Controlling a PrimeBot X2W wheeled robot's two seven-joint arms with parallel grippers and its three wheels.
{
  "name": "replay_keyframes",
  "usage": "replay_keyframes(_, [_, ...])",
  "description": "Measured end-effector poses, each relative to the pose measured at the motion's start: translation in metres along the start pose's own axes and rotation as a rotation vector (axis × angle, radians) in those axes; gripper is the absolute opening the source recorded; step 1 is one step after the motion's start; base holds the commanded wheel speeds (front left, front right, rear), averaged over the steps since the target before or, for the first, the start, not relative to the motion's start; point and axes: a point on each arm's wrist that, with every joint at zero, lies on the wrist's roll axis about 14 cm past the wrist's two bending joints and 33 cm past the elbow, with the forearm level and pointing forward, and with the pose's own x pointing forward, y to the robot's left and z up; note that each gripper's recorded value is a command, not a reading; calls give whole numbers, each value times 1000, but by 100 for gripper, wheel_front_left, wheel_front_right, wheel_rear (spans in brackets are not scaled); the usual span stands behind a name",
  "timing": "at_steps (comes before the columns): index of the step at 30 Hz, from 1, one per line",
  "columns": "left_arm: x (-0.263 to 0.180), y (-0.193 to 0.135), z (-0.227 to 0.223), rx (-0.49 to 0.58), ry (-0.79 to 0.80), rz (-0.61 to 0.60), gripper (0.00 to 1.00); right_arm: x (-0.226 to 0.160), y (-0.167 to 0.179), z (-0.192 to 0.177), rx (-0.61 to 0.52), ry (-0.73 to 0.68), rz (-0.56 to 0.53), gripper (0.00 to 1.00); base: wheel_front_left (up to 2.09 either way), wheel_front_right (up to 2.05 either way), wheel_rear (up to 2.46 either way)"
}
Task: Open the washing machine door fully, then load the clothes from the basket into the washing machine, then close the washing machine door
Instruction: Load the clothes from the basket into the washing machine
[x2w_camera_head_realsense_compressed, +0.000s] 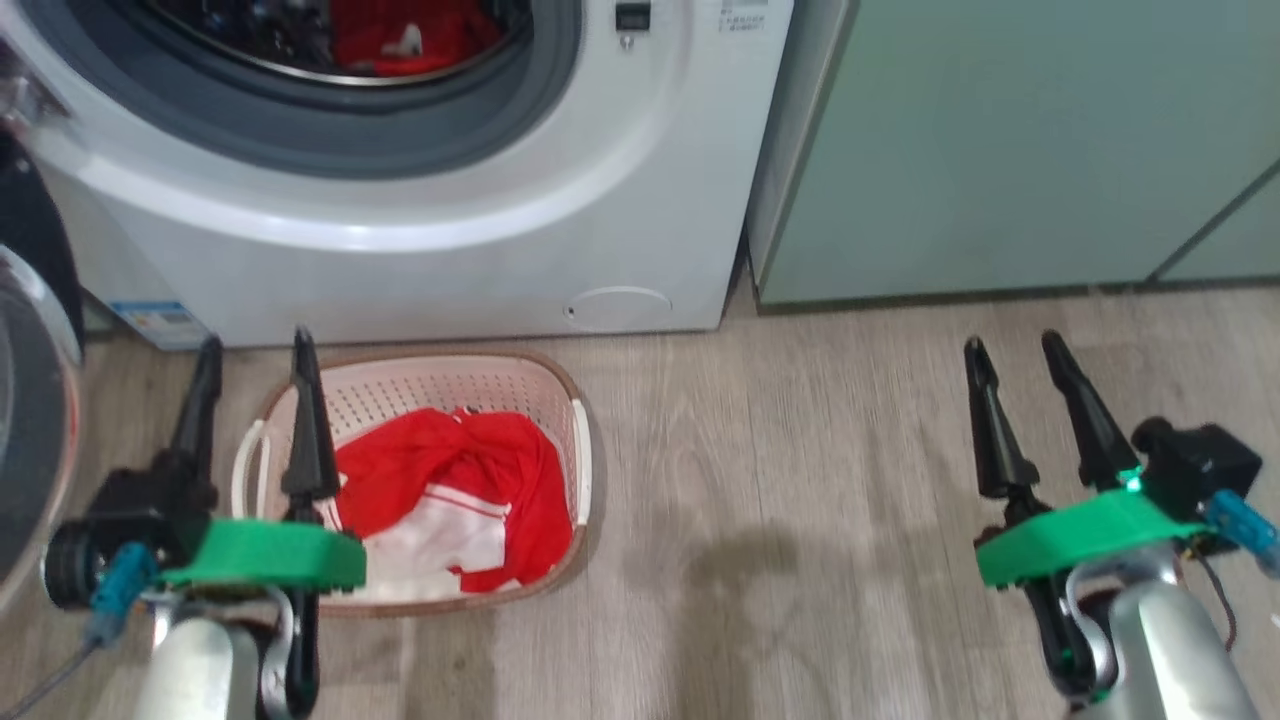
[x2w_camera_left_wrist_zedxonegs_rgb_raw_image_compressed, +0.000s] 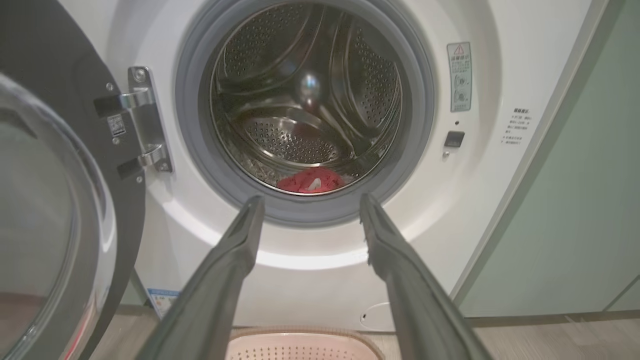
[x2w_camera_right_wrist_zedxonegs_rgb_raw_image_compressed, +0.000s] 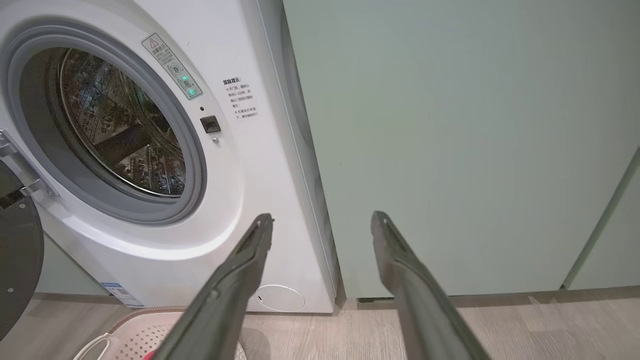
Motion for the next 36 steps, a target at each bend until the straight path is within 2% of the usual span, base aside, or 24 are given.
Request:
replay_keyframes(17, [-40, -4, 1, 13, 33, -11, 100, -38, 1, 21, -40, -12, 0, 100, 0, 0, 0])
replay_keyframes(36, [-41, -1, -1, 3, 42, -1, 100, -35, 4, 26, -50, -23, 11, 100, 0, 0, 0])
